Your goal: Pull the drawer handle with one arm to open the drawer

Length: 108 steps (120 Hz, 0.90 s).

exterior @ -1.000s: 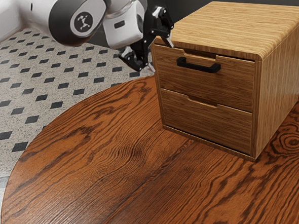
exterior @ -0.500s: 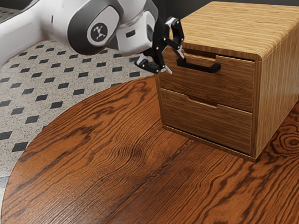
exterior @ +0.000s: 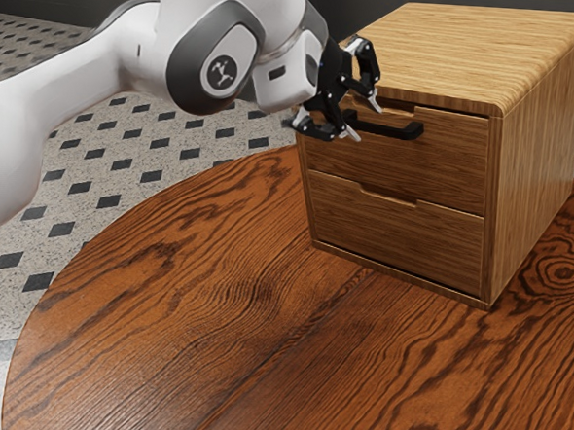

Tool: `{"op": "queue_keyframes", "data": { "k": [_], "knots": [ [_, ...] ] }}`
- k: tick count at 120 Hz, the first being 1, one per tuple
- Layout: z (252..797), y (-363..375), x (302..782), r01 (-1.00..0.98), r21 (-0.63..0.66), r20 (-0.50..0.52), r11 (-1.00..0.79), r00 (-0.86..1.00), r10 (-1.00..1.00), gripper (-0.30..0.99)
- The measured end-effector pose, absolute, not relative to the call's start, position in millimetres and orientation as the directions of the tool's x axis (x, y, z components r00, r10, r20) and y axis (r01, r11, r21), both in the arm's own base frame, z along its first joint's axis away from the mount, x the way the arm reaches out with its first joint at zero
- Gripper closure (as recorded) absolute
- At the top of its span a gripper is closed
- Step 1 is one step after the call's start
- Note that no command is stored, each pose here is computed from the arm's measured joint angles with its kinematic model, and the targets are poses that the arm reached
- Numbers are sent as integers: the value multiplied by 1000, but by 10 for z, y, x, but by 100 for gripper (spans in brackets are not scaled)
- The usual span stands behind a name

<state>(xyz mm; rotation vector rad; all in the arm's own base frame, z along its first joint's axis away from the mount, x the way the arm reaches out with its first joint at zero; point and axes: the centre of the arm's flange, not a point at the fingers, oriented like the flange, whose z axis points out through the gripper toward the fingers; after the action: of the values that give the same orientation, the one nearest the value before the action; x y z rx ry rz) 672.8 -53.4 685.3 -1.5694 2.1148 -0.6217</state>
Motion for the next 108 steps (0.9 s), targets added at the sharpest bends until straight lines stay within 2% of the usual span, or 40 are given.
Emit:
{"op": "queue_keyframes", "data": {
  "k": [108],
  "knots": [
    [6490,-366,6980,-779,-568,-85,265,-265,-960,46]
  ]
}}
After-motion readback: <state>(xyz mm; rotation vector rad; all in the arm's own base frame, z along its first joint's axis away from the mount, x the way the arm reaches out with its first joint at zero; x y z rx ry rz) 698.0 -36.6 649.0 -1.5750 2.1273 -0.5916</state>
